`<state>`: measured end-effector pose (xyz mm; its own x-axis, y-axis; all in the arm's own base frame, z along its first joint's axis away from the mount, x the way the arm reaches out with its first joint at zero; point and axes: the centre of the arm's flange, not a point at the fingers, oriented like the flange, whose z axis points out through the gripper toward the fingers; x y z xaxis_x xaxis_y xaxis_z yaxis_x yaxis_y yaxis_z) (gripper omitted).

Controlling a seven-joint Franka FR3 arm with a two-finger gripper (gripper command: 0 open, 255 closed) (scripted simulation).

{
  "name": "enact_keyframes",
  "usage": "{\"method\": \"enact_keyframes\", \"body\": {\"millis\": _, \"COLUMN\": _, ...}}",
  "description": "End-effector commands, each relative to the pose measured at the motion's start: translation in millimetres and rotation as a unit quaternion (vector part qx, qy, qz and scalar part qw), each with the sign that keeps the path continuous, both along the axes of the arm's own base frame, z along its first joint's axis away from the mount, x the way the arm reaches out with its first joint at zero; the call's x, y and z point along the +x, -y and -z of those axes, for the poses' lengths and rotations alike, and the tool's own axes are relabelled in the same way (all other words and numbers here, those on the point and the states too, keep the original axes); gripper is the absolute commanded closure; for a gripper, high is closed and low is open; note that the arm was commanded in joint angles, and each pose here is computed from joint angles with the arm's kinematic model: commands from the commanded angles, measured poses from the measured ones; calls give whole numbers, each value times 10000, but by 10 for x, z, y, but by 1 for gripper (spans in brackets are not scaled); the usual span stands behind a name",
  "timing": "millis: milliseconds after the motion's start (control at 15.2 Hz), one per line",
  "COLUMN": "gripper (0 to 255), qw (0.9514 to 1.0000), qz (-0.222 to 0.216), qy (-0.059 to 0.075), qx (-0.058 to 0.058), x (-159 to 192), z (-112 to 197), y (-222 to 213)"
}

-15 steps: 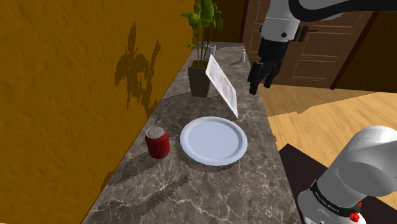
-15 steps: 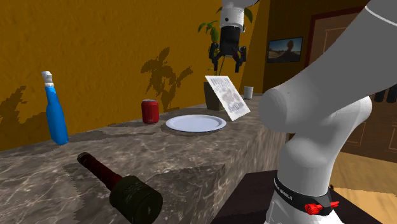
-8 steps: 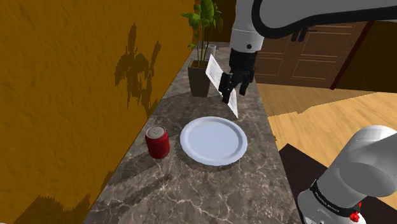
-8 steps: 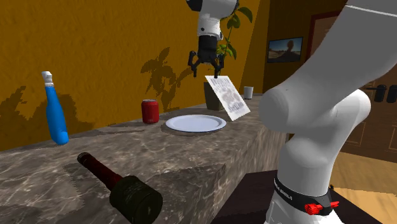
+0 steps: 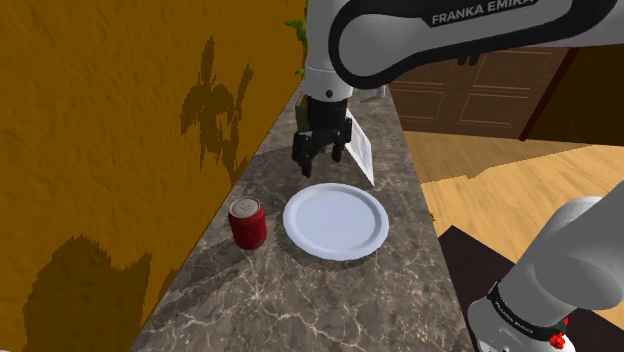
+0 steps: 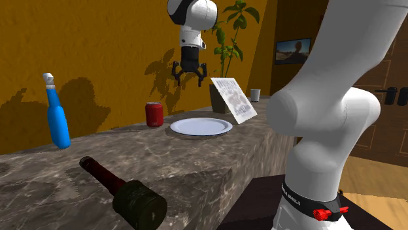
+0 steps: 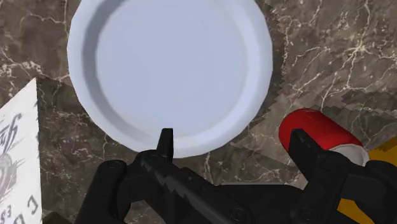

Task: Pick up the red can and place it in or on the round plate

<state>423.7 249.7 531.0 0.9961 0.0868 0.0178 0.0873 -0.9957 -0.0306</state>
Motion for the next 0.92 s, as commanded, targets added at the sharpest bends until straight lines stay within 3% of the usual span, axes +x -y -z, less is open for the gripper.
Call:
{"method": "enact_keyframes", "body": {"millis": 0, "gripper": 0, "qw": 10000, "qz": -23, "qy": 13, "qx": -19, "x": 118, "z": 95, "y": -226}}
{"method": "enact_keyframes", "body": {"millis": 858, "gripper": 0, "qw": 9996, "qz": -194, "qy": 89, "qx": -189, "x": 891, "z": 616, "y": -1705}}
